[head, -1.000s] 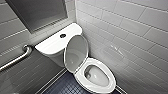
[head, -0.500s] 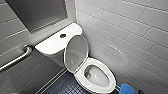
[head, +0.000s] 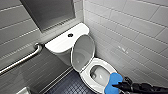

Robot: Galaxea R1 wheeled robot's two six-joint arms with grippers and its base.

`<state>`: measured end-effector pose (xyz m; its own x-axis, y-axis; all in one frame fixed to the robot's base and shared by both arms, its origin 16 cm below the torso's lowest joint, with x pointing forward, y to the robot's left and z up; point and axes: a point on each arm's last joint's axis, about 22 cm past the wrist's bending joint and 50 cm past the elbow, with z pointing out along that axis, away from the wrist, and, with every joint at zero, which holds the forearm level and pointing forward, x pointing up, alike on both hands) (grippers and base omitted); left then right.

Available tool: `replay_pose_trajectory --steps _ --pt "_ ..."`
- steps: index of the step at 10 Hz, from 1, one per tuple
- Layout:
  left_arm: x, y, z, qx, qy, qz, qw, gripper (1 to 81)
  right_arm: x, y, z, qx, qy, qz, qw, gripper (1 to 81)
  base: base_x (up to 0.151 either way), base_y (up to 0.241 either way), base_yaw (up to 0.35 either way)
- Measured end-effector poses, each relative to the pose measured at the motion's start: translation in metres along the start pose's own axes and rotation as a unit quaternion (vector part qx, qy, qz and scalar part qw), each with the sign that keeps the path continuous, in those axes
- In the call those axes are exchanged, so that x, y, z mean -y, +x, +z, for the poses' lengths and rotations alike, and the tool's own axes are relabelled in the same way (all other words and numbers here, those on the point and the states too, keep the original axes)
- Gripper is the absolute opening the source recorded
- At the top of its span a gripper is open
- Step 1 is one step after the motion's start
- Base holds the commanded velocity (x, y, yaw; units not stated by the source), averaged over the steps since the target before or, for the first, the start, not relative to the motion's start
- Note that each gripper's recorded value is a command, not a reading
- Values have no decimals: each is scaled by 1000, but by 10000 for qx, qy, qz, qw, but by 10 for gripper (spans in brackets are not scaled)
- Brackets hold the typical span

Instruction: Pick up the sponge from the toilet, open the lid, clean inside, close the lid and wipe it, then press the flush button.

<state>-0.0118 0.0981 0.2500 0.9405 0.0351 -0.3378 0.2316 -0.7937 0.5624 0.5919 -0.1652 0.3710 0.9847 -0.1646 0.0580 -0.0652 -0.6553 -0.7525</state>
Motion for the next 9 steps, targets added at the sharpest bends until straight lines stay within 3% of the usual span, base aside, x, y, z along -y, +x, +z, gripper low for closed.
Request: replay_pose_trajectory --steps 2,4,7,9 --pt "-2 -5 -1 -177 28 -221 9996 811 28 13 43 260 104 -255 9993 10 0 0 0" --pt "-1 -8 -2 -234 51 -309 9992 811 70 35 79 296 334 -498 9978 10 0 0 0" --pt "-1 -9 -2 -223 51 -312 9993 811 75 69 115 177 134 -373 9991 10 0 0 0" --pt "-1 -9 -2 -229 50 -312 9992 811 98 86 149 125 180 -212 9995 10 0 0 0"
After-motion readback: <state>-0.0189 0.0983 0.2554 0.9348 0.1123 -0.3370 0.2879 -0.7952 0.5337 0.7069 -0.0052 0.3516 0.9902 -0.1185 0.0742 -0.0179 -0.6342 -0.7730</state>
